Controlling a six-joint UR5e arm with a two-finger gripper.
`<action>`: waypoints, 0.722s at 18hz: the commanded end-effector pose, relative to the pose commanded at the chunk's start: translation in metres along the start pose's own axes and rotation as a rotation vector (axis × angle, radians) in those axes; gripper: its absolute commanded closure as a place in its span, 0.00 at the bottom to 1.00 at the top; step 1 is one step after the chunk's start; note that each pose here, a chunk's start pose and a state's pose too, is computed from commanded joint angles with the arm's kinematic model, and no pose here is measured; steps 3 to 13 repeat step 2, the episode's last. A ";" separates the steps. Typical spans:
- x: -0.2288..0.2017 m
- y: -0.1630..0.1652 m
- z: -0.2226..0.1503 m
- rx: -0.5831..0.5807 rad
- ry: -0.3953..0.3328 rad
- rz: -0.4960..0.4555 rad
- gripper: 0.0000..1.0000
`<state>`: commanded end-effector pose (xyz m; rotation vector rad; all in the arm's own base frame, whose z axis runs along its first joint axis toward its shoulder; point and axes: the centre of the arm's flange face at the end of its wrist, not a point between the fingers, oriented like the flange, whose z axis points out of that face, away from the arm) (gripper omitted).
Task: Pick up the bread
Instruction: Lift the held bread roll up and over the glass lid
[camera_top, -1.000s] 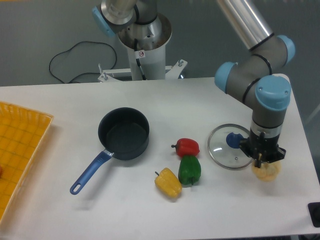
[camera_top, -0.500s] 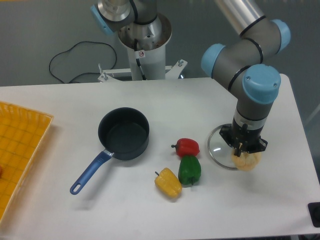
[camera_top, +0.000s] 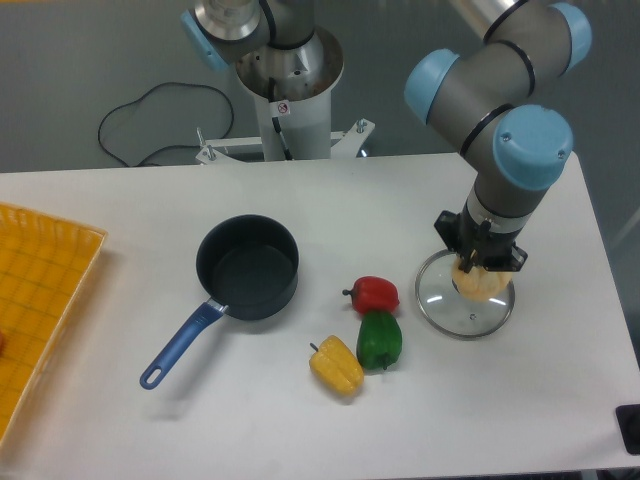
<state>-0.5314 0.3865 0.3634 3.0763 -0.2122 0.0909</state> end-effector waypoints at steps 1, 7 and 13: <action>-0.001 0.000 0.000 -0.002 0.001 0.000 0.86; 0.000 0.000 -0.001 -0.001 0.000 0.002 0.86; 0.000 0.000 -0.001 -0.001 0.000 0.002 0.86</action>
